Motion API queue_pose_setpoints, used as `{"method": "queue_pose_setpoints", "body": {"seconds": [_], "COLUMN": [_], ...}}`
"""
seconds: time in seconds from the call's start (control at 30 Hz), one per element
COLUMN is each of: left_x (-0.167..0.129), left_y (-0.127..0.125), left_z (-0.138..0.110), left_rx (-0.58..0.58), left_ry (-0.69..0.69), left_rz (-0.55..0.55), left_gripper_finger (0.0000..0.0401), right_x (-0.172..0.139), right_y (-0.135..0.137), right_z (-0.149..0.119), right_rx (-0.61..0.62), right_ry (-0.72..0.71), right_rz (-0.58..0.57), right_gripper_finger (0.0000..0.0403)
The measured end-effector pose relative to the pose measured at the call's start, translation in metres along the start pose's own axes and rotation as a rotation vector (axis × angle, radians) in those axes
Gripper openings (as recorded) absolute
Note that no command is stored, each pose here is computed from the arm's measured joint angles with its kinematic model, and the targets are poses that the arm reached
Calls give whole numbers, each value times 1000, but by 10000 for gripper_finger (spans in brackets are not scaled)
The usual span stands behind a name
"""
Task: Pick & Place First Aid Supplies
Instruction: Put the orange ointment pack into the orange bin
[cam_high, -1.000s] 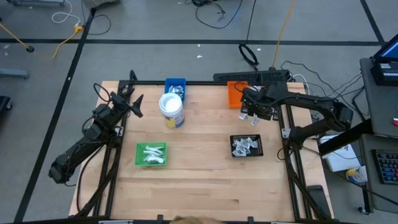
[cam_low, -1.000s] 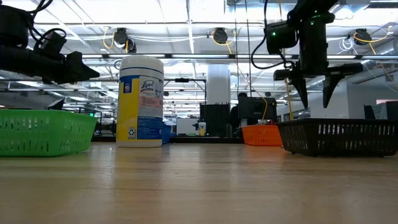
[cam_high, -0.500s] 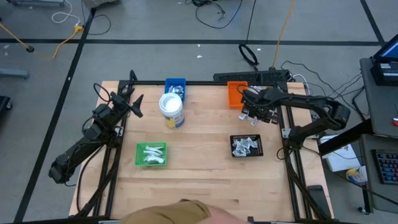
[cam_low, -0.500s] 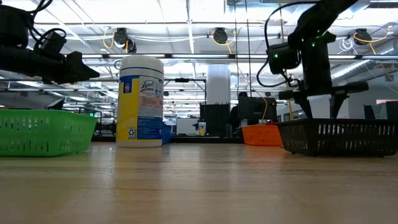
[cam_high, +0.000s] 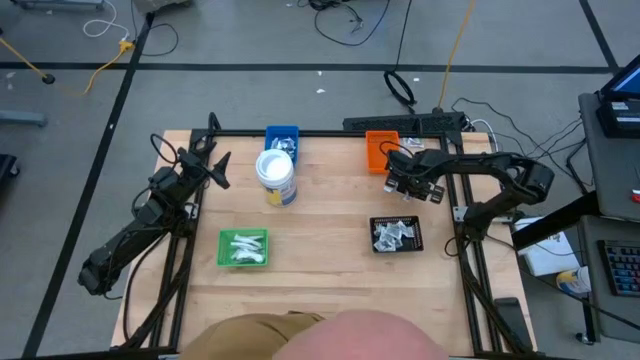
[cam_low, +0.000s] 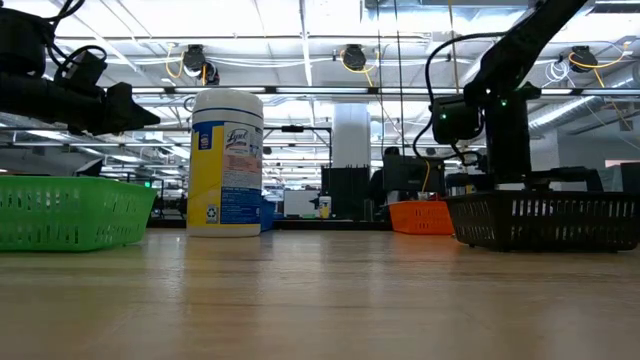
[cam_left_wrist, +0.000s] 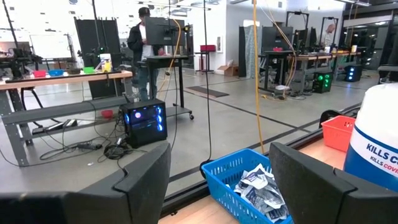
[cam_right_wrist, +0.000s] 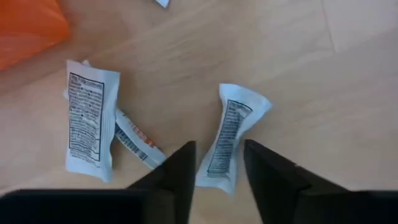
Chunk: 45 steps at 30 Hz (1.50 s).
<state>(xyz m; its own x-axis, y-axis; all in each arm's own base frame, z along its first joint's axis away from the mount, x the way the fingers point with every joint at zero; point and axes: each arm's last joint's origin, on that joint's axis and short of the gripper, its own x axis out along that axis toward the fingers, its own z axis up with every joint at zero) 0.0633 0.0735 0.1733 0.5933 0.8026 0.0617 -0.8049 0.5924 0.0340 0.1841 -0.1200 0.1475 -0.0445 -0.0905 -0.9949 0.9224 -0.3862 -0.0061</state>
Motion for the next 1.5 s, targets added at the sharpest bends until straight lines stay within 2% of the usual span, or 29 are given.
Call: {"method": "queue_pose_setpoints", "body": {"seconds": [0.2, 0.37, 0.5, 0.6, 0.7, 0.9, 1.03, 1.23, 1.5], "left_x": [0, 0, 0, 0, 0, 0, 0, 0, 0], "left_y": [0, 0, 0, 0, 0, 0, 0, 0, 0], "left_z": [0, 0, 0, 0, 0, 0, 0, 0, 0], "left_rx": [0, 0, 0, 0, 0, 0, 0, 0, 0], "left_ry": [0, 0, 0, 0, 0, 0, 0, 0, 0], "left_rz": [0, 0, 0, 0, 0, 0, 0, 0, 0], "left_gripper_finger": [274, 274, 273, 273, 274, 274, 274, 274, 274], "right_x": [3, 0, -12, -25, -38, -60, -78, -91, -74], "right_y": [3, 3, 4, 6, 10, 21, 30, 52, 83], "right_z": [1, 1, 3, 6, 11, 23, 35, 55, 80], "right_rx": [6, 4, -72, -214, -421, -794, -938, -939, -892], "right_ry": [21, 23, 49, 54, 80, 67, 5, -50, -81], "right_rz": [14, 24, 19, 22, 36, 130, 187, 223, 174], "right_gripper_finger": [18, 9, 3, 2, 2, 1, 1, 1, 0]}}
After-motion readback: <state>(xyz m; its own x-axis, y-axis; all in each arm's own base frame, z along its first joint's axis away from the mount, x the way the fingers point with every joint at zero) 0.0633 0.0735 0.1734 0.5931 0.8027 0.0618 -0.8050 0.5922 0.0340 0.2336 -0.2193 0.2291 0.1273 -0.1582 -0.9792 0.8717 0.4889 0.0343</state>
